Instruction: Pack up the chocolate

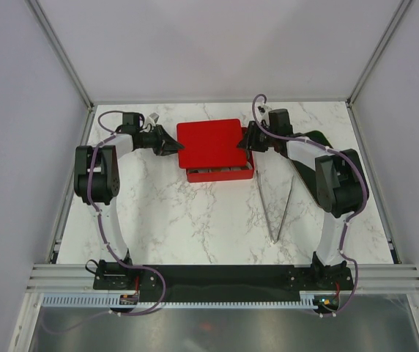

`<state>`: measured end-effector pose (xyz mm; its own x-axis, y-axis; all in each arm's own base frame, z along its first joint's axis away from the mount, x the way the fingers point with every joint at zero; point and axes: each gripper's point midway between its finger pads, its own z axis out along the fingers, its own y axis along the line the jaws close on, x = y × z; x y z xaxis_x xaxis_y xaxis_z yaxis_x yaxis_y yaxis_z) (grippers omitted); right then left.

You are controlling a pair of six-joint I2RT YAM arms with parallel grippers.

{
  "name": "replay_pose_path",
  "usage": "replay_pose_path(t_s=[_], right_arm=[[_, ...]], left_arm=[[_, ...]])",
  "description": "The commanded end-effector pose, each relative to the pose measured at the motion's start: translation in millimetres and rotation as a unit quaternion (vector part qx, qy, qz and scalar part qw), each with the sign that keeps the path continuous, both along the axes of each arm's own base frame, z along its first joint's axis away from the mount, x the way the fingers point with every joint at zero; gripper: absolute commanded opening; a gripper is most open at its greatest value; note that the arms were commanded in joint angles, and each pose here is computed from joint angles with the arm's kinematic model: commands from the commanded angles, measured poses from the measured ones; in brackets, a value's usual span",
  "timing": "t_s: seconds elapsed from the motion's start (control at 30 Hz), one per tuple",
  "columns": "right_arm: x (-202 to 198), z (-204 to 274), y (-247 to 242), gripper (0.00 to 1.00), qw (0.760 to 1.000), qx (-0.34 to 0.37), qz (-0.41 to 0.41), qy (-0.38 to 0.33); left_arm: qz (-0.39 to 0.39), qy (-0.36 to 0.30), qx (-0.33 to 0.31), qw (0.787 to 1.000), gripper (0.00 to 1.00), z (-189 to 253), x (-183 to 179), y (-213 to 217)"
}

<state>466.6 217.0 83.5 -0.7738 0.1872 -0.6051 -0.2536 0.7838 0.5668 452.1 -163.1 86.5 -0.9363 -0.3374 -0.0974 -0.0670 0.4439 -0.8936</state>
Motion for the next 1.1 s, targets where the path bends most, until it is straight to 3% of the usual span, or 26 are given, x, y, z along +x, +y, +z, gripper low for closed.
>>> replay_pose_path(t_s=[0.0, 0.27, 0.57, 1.07], right_arm=[[7.6, -3.0, -2.6, 0.49, 0.999, -0.042, -0.007, -0.009], [5.1, -4.6, 5.6, 0.51, 1.0, -0.028, 0.004, 0.006], [-1.2, 17.5, 20.0, 0.39, 0.999, 0.027, 0.027, -0.004], [-6.4, 51.4, 11.9, 0.34, 0.997, 0.051, 0.027, -0.041]], left_arm=[[0.02, 0.029, 0.022, 0.999, 0.02, -12.4, 2.9, 6.8], [0.02, 0.028, 0.033, 0.999, 0.02, -16.0, 2.4, 7.9], [0.023, 0.014, 0.059, 0.998, 0.06, -10.1, -0.2, 10.0], [0.003, -0.013, 0.115, 0.993, 0.14, -2.4, -6.4, -8.8]])
